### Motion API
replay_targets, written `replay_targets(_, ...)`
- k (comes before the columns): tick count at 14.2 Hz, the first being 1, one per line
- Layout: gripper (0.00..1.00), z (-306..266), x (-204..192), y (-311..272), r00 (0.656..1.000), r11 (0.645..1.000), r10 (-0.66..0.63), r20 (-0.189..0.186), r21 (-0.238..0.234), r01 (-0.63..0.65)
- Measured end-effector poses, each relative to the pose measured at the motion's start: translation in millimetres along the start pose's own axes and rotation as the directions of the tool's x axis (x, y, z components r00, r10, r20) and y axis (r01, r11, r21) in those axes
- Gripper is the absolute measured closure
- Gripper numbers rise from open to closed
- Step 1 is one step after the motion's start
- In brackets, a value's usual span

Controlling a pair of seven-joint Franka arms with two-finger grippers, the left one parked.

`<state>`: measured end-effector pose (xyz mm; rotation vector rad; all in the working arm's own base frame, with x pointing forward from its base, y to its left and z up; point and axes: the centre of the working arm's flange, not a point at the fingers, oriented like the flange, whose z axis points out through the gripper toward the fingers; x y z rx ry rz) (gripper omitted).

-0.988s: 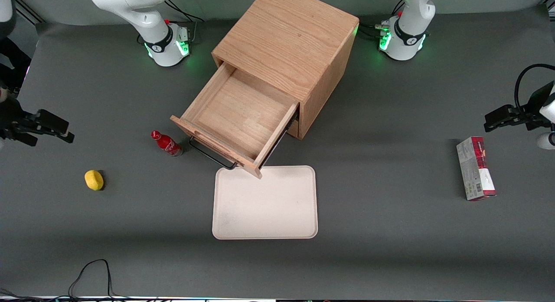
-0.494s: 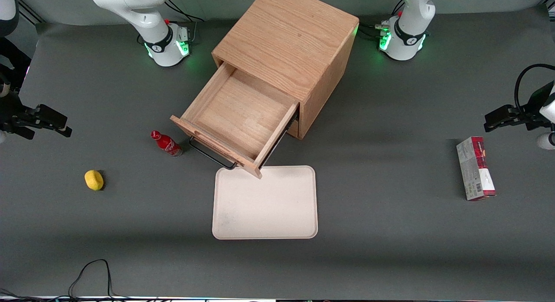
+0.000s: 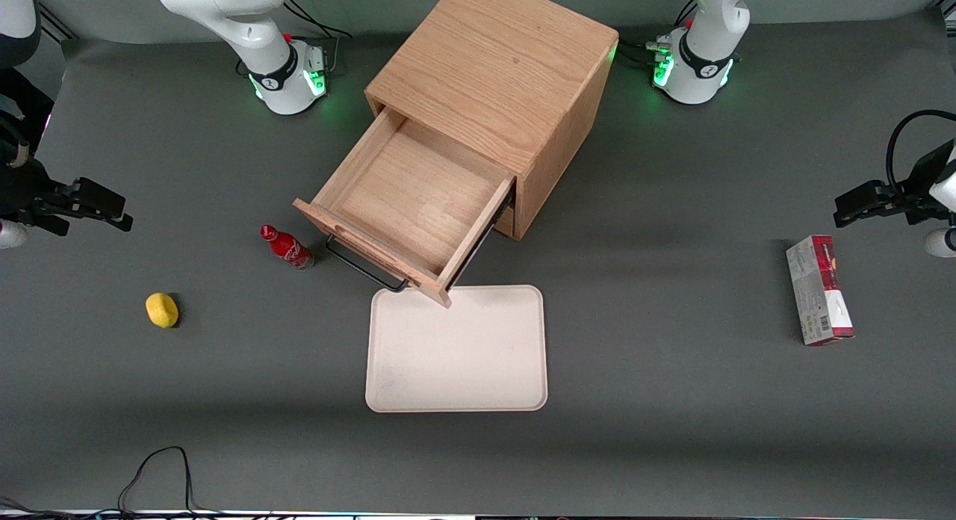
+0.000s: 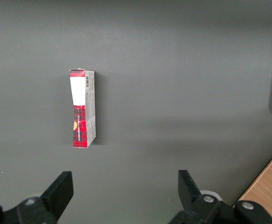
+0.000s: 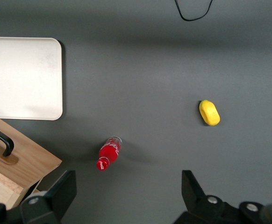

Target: Open upper drawer

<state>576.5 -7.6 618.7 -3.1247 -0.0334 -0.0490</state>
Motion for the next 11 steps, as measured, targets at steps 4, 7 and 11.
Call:
replay_targets(4,0.00,0.4,-0.4,0.5,1.000,1.000,0.001,0.004,0.000,-0.001)
replay_targets(7,0.00,0.5,-0.7,3.1,1.000,1.000,0.007,0.006,-0.001,-0.007)
replay_targets(11,0.00,0.4,-0.9,8.0,1.000,1.000,0.015,0.006,-0.002,-0.015)
